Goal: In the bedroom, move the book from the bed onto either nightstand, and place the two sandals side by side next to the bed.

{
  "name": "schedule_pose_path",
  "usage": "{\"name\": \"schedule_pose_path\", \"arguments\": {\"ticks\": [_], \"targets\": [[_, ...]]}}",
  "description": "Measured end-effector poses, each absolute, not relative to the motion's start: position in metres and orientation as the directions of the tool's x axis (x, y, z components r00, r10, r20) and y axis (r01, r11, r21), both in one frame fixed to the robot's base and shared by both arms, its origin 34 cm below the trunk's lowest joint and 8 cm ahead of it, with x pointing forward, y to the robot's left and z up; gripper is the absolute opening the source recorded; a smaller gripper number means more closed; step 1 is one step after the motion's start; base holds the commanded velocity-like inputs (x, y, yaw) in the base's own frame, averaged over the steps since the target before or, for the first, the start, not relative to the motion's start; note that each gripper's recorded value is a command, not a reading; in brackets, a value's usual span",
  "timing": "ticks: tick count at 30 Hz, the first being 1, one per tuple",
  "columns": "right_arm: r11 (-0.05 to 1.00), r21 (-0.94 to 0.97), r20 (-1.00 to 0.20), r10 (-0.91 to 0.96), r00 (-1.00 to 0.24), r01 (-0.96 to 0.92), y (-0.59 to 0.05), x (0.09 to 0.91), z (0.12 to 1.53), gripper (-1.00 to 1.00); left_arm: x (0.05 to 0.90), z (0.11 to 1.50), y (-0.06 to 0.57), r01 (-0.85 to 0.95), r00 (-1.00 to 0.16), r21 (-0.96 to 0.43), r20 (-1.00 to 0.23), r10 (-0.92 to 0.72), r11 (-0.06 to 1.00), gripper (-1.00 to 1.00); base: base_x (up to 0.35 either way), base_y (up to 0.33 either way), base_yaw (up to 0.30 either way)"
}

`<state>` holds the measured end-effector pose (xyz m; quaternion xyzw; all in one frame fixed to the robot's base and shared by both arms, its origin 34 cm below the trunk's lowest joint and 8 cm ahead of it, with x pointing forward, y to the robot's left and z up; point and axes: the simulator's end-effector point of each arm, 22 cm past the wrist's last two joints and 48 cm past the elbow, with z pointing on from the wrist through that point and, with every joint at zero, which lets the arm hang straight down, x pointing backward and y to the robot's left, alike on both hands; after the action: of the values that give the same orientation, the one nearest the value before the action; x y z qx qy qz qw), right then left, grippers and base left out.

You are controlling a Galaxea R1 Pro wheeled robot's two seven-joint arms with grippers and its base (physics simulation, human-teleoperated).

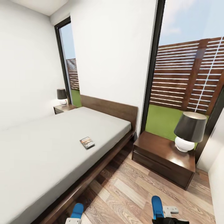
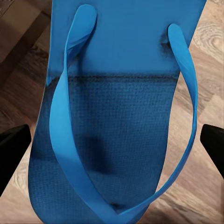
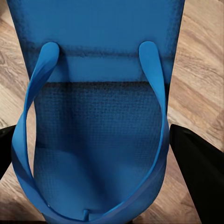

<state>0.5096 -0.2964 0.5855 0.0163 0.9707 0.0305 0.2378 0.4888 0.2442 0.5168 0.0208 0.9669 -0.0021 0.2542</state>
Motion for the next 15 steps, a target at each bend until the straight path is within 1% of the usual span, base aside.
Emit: {"name": "schedule_pose_path", "arguments": {"ticks": [15], "targets": [[0.998,0.068,-0.465,0.044,-0.884,0.013,-0.295,0.505,0.602,-1.0,0.46,0.529,0.246,0.031,-0.885,0.004,-0.464,0.029,1.0,-1.0,0.0,0.0,0.0]]}}
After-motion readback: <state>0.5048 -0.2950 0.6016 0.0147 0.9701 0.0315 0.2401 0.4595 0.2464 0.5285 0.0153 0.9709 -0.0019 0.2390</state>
